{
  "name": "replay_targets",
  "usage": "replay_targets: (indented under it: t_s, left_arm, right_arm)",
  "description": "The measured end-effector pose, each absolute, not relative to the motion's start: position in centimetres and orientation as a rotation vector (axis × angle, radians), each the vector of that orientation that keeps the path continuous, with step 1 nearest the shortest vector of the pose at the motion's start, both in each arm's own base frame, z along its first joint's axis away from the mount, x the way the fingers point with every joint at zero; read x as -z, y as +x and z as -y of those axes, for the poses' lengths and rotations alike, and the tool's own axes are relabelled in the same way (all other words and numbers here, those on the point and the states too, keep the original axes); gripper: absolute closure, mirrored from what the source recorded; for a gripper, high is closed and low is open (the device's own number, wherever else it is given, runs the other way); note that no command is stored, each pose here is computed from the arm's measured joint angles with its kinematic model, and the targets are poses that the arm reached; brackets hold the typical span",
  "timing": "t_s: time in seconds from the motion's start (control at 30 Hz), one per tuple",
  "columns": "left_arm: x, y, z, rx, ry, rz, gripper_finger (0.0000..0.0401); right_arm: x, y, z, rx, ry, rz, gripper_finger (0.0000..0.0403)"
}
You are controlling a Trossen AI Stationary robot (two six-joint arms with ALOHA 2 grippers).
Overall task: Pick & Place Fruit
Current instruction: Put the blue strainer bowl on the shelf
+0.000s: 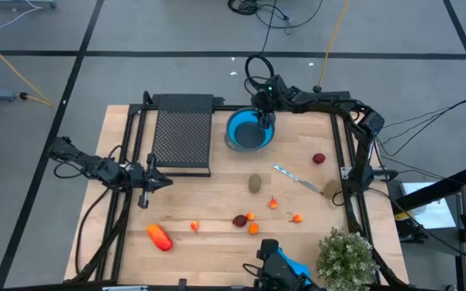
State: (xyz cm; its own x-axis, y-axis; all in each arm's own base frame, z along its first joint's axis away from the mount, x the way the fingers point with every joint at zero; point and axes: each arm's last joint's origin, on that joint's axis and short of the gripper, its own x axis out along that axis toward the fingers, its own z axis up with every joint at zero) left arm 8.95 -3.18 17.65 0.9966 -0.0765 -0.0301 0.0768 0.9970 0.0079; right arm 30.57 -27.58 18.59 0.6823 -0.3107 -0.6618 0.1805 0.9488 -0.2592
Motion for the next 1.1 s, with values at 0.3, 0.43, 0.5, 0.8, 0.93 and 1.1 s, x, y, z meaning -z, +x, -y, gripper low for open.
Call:
replay_targets:
  t_s: [0.3, 0.43, 0.5, 0.8, 0.93, 1.1]
  left_arm:
    - [-17.65, 8.96, 3.18, 0.077, 0.01, -0.03, 0.038]
    - [-17.65, 8.95, 3.17, 0.077, 0.01, -0.03, 0.038]
    - [-17.67, 8.95, 3.18, 0.077, 0.009, -0.03, 0.038]
    - [-17.65, 8.96, 3.18, 0.077, 0.01, -0.03, 0.038]
    - [-17.66, 8.95, 3.18, 0.077, 0.009, -0.03, 0.038]
    - [-17.66, 8.95, 3.18, 0.077, 0.009, -0.03, 0.038]
  right_arm:
    - [-18.15, 30.98, 27.22, 0.258, -0.183, -0.786, 0.0174]
    - [-18.13, 30.98, 27.22, 0.262, -0.173, -0.785, 0.0202]
    - [-18.14, 30.98, 27.24, 0.267, -0.17, -0.784, 0.0221]
    - [-18.17, 30.97, 27.28, 0.274, -0.165, -0.783, 0.0308]
    - [-18.17, 30.94, 27.24, 0.275, -0.147, -0.783, 0.0346]
    - [-18.17, 30.92, 27.21, 0.274, -0.138, -0.783, 0.0368]
